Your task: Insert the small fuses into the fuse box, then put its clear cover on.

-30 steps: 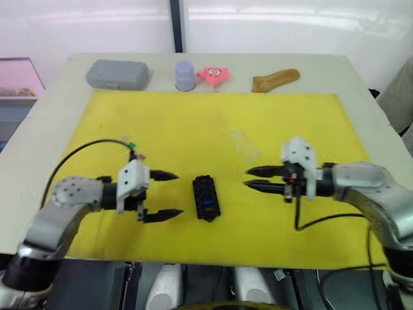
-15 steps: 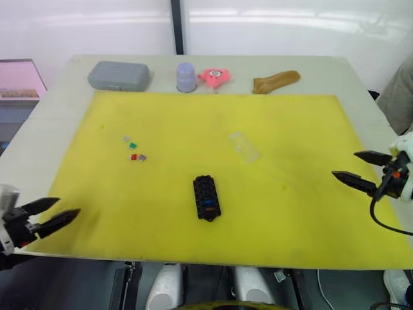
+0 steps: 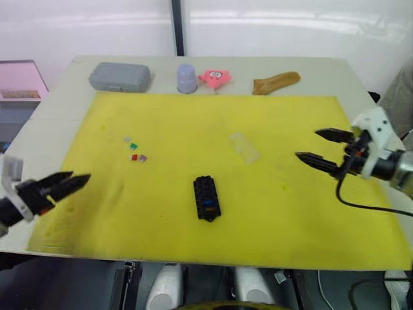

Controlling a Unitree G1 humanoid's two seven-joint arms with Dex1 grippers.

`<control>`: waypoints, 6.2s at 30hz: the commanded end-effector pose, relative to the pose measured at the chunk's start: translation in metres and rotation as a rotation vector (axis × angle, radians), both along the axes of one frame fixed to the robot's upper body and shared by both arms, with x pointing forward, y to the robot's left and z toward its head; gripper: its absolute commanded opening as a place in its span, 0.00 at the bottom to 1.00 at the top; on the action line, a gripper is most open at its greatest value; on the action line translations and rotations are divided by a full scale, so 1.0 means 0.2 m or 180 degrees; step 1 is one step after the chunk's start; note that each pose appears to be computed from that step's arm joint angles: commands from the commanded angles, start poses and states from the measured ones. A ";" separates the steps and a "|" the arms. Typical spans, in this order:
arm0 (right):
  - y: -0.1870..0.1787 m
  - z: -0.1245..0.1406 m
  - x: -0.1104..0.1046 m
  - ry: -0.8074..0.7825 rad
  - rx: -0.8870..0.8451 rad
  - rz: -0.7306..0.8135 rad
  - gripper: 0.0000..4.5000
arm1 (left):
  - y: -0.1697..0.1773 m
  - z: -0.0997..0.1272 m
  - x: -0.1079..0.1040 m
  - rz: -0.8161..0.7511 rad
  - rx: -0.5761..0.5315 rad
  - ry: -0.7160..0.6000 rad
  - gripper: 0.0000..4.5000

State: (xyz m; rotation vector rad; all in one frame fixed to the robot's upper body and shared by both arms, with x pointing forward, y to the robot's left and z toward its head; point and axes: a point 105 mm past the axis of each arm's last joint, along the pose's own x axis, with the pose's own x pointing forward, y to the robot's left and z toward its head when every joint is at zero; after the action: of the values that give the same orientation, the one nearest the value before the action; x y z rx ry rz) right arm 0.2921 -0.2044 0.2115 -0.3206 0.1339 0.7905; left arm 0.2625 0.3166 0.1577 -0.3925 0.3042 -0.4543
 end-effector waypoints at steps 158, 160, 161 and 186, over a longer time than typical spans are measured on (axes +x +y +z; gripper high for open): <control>0.70 0.17 -0.07 -0.0012 0.0672 0.1347 1.00 | -0.20 0.39 0.39 -0.0462 -0.1408 0.0182 0.14; 0.71 0.16 -0.06 -0.0011 0.0638 0.1326 1.00 | -0.19 0.31 0.46 -0.0313 -0.1460 0.0381 0.31; 0.71 0.15 -0.06 -0.0011 0.0609 0.1315 1.00 | -0.19 0.26 0.50 -0.0174 -0.1412 0.0507 0.42; 0.70 0.12 -0.10 -0.0061 0.0473 0.1079 1.00 | -0.32 -0.06 0.67 -0.0141 -0.1488 0.0915 0.89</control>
State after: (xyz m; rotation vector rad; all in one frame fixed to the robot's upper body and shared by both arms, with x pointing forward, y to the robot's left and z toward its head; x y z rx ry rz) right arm 0.2774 -0.0641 0.2244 -0.1946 0.0512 1.1283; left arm 0.3926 0.2557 0.1394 -0.9187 0.5124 -0.4902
